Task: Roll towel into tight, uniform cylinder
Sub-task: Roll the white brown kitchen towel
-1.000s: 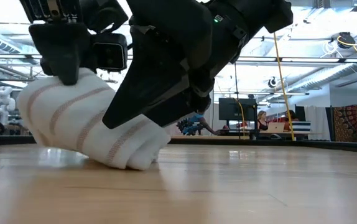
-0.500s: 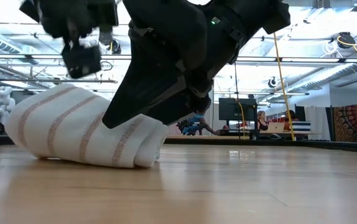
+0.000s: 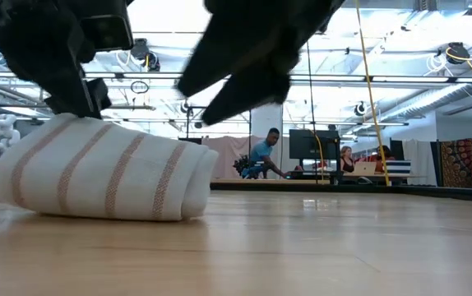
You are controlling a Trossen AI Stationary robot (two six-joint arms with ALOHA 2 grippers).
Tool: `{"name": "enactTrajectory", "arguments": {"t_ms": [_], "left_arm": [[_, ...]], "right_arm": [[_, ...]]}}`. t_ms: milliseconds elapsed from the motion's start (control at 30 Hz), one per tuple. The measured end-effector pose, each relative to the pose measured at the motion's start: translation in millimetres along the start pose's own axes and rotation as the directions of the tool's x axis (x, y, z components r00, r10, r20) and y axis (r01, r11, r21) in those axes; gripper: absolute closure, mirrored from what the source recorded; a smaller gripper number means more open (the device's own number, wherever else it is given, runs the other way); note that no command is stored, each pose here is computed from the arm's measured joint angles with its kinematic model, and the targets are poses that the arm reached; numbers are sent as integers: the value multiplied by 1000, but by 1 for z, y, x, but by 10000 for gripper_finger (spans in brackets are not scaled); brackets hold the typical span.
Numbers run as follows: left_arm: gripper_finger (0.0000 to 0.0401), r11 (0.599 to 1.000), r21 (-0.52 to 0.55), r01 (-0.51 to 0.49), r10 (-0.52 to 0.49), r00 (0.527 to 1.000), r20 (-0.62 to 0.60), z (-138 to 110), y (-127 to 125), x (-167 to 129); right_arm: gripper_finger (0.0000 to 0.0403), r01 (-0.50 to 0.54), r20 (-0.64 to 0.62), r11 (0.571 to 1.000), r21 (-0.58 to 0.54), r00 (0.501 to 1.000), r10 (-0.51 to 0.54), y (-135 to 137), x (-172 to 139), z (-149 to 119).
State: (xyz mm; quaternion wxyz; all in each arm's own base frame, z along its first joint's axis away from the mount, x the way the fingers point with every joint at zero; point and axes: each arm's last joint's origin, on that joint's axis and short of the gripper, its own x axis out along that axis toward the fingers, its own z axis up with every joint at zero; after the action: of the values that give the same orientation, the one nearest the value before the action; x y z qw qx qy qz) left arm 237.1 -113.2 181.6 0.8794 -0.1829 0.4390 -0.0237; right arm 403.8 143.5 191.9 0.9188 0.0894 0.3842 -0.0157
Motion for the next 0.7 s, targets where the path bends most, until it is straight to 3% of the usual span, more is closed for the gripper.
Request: {"name": "enactTrajectory", "arguments": {"t_ms": [233, 333, 400, 533, 700], "left_arm": [[251, 995, -90, 48, -48, 999, 4, 3, -1, -16], [258, 985, -155, 78, -79, 997, -3, 2, 0, -33], [260, 979, -192, 73, -73, 997, 5, -1, -2, -45], [260, 977, -205, -62, 75, 996, 57, -17, -8, -53], [260, 956, -279, -90, 103, 994, 32, -45, -4, -34]], "right_arm": [[84, 63, -186, 996, -71, 980, -75, -2, -29, -13], [104, 48, -184, 996, -70, 981, -60, 4, -30, -15], [126, 37, -169, 998, -58, 985, -47, 7, -30, -15], [186, 36, -144, 999, -32, 989, -40, 7, -30, -12], [269, 47, -140, 999, -18, 989, -49, 1, -25, -10]]}}
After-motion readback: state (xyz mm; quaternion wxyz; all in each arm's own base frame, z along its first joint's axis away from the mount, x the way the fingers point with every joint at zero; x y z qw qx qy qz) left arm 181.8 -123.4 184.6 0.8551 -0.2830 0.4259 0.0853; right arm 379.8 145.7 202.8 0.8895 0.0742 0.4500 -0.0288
